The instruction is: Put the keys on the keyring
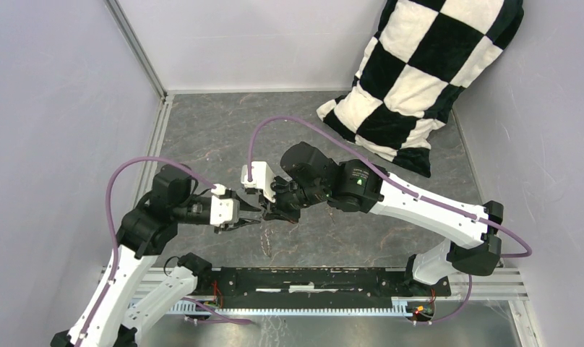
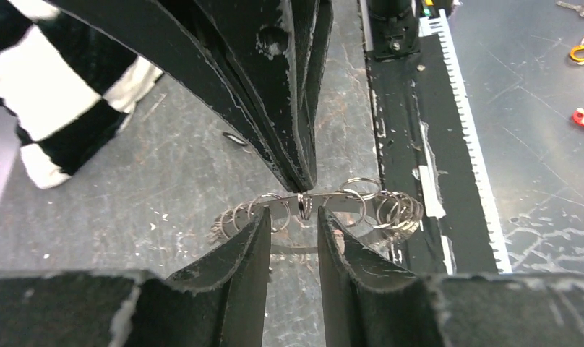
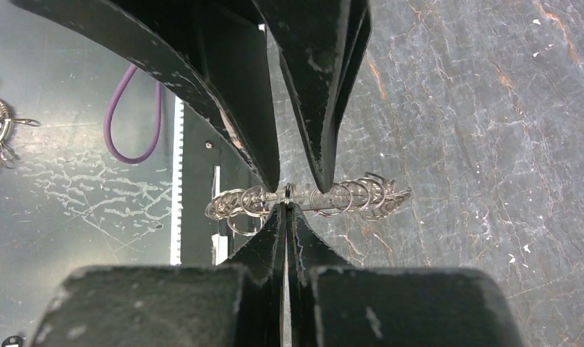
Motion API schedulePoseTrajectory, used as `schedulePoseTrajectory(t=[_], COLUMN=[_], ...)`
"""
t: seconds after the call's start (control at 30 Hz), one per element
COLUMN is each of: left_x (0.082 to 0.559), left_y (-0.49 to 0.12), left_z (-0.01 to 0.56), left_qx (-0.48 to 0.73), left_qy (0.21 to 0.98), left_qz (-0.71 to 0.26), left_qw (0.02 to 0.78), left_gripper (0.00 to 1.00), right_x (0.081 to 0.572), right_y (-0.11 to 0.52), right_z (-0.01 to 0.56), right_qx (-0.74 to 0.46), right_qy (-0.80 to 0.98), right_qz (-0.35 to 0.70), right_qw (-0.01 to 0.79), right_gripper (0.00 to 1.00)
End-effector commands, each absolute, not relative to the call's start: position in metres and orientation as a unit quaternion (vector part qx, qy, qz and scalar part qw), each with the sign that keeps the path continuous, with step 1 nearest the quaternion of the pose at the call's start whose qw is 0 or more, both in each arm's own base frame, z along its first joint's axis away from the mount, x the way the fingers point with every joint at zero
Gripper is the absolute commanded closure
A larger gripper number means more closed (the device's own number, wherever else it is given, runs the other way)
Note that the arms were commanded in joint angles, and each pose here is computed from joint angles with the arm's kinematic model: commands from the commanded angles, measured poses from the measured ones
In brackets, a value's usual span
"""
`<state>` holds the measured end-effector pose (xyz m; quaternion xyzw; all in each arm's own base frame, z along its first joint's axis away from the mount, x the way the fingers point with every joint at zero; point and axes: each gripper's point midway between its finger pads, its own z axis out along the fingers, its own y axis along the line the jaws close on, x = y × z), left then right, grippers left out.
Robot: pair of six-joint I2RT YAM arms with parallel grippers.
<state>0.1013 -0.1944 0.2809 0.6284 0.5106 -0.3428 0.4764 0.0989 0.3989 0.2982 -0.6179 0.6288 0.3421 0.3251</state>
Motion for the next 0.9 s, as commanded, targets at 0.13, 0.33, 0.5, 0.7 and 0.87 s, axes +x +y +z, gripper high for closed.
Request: schedulePoseTrajectory(t=[0.13,0.33,0.5,0.7,0.87], left_x=[0.099,0.082,0.088,0.088,0.084], left_y=[-0.197,-0.195,-0.197,-0.199,-0.198], left_z=[0.298,0.274,0.280,0.291,0.295], left_qx=[0.616,0.645,0.646,0.636,0.635], left_qy=[0.497,0.503,0.498,0.492,0.489], left_qz=[-0.350,-0.384,-0.379,-0.381,-0.382], left_qw=[0.502,0.429,0.438,0.456,0.460], left_gripper=[0.68,0.68,0.71,0.74,0.74], right_x=[0.096,0.094,0.093,0.092,0.092], right_y=[0.411,0.411,0.412,0.411,0.412], right_z=[0.333,0.334,0.333,0.332,0.332], right_qx=[-0.616,-0.618,-0.620,-0.622,-0.622], right_qy=[0.591,0.586,0.584,0.584,0.582], right_qz=[0.372,0.378,0.379,0.378,0.379], right_qw=[0.365,0.363,0.361,0.360,0.361], right_gripper=[0.99,0.99,0.99,0.99,0.99])
